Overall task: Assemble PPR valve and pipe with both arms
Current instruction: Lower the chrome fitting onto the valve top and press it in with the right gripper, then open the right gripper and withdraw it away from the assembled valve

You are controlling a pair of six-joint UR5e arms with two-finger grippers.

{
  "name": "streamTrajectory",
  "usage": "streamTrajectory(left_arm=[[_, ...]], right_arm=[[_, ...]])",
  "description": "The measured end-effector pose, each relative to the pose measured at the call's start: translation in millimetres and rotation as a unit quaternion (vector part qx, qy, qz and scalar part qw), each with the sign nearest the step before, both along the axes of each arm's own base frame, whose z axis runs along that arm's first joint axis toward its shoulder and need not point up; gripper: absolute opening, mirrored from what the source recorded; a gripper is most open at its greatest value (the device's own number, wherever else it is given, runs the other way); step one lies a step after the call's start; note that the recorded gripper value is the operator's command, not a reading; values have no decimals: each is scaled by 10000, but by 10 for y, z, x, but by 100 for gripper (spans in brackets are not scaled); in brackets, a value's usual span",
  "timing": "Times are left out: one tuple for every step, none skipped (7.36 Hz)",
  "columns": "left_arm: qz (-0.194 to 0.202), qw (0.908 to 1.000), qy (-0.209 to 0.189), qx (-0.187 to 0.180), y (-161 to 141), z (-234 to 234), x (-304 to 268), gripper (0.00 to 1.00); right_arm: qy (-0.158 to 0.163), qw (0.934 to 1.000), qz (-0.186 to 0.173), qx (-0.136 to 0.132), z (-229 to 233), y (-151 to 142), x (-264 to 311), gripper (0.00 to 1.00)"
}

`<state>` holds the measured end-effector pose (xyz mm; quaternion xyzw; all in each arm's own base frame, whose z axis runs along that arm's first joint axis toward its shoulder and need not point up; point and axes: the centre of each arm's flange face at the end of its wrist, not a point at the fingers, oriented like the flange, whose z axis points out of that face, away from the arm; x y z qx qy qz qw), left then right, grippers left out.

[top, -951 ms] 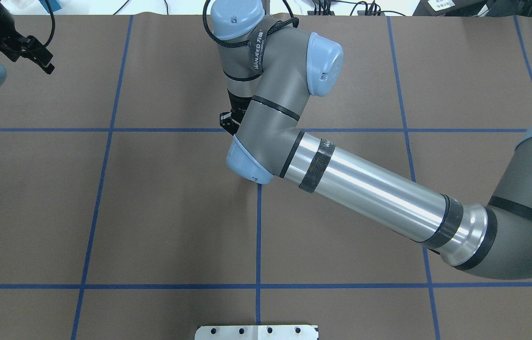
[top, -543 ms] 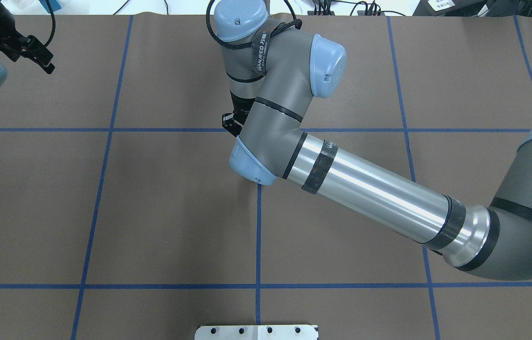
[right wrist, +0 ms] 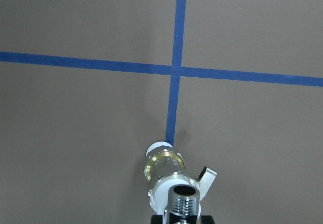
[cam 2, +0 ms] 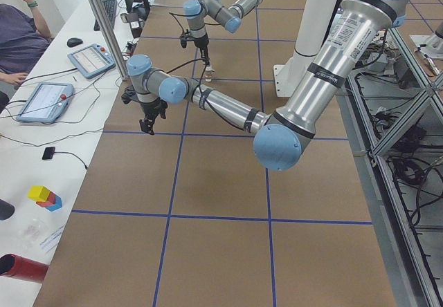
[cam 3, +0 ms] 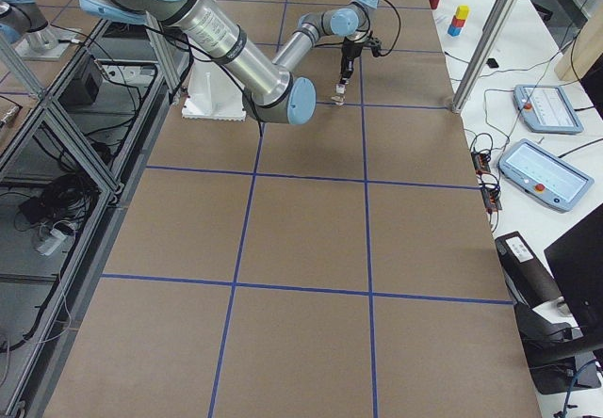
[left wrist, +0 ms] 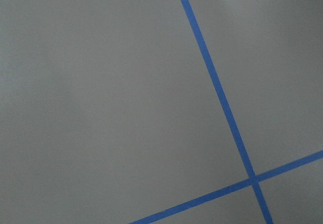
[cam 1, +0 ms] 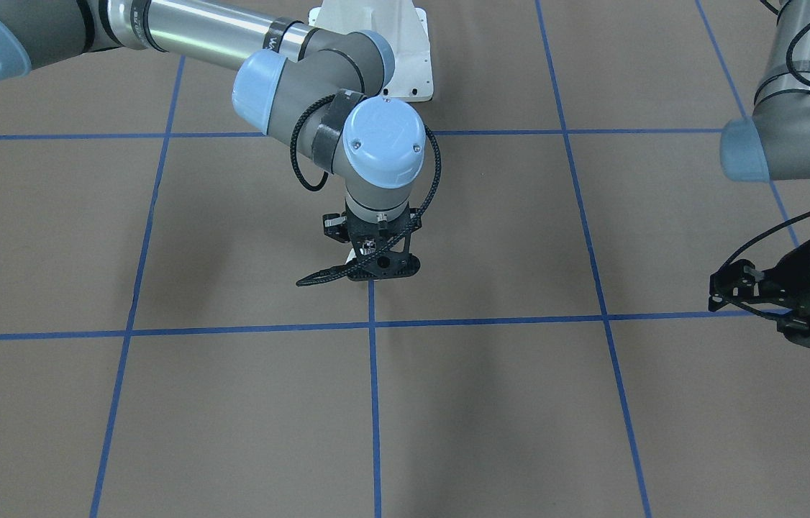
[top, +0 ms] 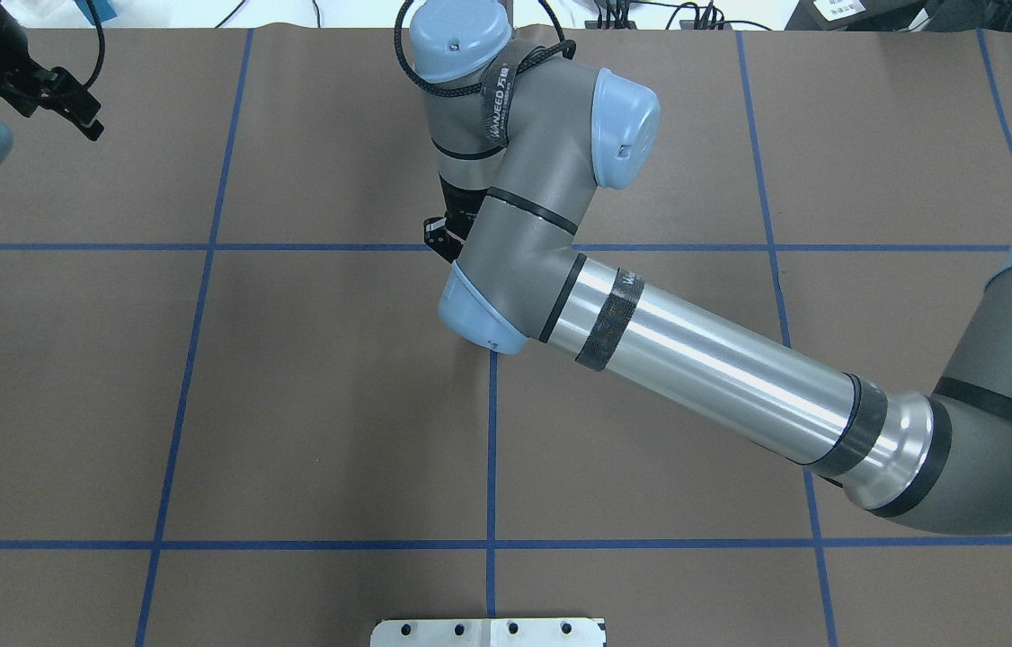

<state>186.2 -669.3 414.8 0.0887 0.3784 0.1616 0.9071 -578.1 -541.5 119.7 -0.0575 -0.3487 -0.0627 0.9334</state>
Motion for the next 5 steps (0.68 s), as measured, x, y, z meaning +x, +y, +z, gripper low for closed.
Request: streamTrajectory(left_arm=[[1, 10000, 0, -1, 0, 1, 1, 100], [1, 10000, -2, -4, 0, 5, 1, 100], [1, 10000, -2, -6, -1, 6, 1, 100], [0, 10000, -2, -6, -1, 7, 0, 100], [-1, 10000, -3, -7, -1, 7, -1, 100]], right_arm=[[-3, 10000, 2, 1, -3, 0, 0, 0], [-8, 10000, 3, 3, -4, 0, -1, 14], [-10, 10000, 4, 5, -5, 0, -1, 35], [-10, 10000, 4, 5, -4, 0, -1, 52], [-10, 10000, 1, 4, 0, 3, -4, 67]])
